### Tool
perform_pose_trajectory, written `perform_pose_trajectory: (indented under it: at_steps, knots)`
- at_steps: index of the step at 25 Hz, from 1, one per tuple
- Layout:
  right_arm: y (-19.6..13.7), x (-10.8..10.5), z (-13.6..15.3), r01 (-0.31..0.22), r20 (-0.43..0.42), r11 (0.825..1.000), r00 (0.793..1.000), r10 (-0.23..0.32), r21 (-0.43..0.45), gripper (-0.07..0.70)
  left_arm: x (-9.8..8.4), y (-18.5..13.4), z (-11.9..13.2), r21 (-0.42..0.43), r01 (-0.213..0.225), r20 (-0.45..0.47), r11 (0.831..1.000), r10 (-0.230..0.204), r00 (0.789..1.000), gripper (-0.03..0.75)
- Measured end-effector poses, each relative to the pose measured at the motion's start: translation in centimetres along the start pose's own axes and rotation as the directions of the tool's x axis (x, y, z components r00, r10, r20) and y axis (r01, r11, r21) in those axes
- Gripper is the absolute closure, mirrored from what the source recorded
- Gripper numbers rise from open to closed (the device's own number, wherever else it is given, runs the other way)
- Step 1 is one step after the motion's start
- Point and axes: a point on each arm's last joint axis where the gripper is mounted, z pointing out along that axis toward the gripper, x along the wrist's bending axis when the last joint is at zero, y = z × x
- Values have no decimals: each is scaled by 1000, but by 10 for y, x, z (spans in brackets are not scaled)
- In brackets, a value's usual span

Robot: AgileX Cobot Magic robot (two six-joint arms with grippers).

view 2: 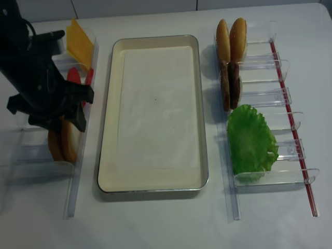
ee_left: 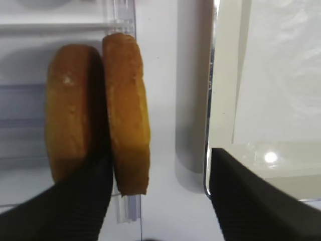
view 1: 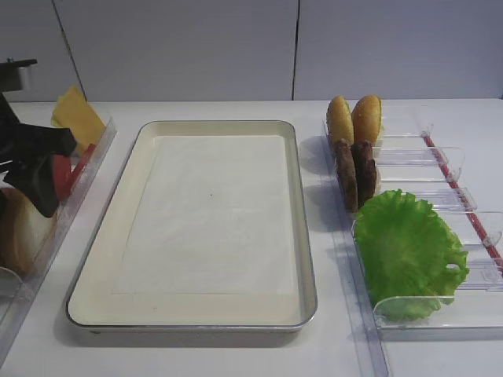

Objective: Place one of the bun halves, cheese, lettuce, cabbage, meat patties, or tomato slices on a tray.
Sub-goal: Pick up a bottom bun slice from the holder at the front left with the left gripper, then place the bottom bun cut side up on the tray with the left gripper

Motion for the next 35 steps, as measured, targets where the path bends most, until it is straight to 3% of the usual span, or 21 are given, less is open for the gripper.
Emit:
perform_pose_trajectory:
  at_steps: [7, 20, 35]
  knots:
    - [0, 0, 0, 0, 0, 1000, 1000, 0, 0, 382, 0, 5, 10, 23, 4, -3, 1000, -4, 1000, 340]
    - [0, 0, 0, -1, 2, 1000, 1000, 1, 0, 382, 8, 8, 12, 9, -2, -85, 1000, 3, 996, 577]
    - [0, 0, 0, -1, 2, 1000, 1000, 1, 0, 382, 8, 9, 10, 11, -4, -91, 1000, 5, 996, 586]
